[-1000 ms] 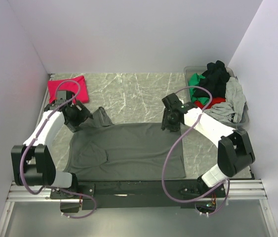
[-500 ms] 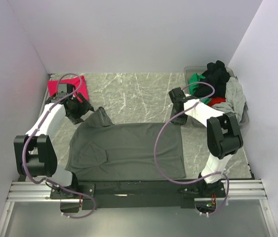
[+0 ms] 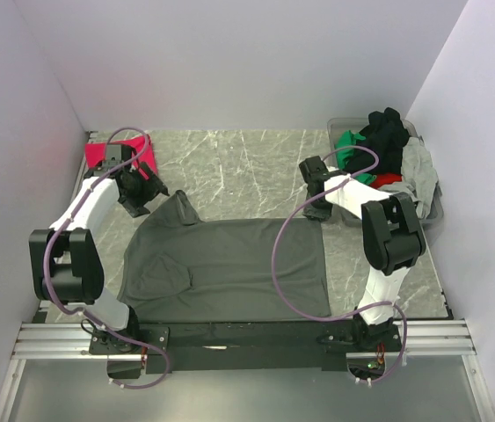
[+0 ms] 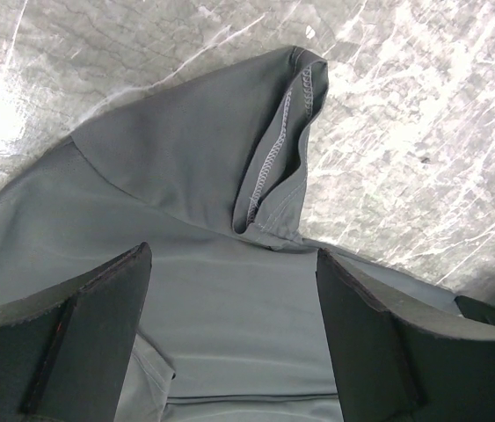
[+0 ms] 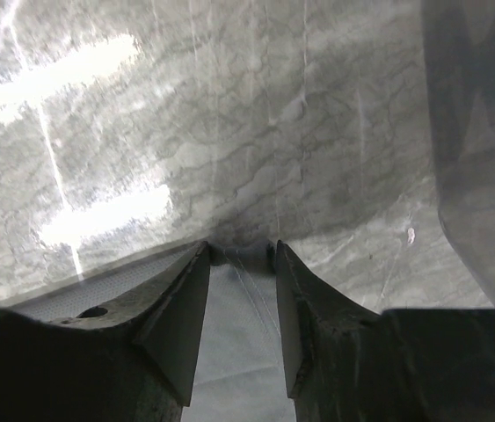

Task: Fold and stack the t-shirts
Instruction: Fold the tshirt

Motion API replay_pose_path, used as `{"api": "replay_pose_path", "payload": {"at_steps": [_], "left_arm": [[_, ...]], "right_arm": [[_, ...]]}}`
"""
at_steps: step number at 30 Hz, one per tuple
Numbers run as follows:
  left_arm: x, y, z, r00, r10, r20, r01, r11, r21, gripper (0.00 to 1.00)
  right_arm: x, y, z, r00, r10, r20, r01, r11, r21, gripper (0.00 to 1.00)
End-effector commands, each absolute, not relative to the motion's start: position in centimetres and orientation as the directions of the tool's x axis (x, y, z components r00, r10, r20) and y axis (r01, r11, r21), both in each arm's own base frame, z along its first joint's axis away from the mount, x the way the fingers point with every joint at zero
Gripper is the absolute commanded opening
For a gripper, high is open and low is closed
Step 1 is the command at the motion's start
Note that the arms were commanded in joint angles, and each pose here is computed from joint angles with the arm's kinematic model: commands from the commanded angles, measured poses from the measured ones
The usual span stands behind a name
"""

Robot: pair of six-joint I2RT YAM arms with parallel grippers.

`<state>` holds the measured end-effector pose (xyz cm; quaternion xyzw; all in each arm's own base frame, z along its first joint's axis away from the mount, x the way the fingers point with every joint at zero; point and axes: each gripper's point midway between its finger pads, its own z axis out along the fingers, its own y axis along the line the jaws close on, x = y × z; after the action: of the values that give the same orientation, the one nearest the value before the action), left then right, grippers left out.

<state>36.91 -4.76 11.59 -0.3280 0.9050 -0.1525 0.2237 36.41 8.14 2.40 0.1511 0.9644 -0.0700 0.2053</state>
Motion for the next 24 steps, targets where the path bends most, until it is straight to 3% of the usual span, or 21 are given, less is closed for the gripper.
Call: {"api": "replay_pose_path", "payload": {"at_steps": [1,14,24], "left_arm": [[38.1,-4.8,12.8,-0.684,-0.646,-0.339,-0.492,0.752,-0.439,0.81],[41.9,-6.2,9.7,-0.742,-0.567,-0.357,-0.456,0.818,-0.351,0.76],[45.2,-6.8,6.8,-0.770,-0.531,-0.352,-0.436,0.842,-0.317,0.62]], "right_arm": [[37.7,7.2,2.4,-0.846,0.265,-0.463,0.344,0.934,-0.094,0.43],[37.8,7.1,1.9,-0.855,0.244,-0.458,0.328,0.938,-0.114,0.28],[37.6,7.5,2.1,-0.858,0.249,-0.450,0.321,0.943,-0.089,0.23]]}}
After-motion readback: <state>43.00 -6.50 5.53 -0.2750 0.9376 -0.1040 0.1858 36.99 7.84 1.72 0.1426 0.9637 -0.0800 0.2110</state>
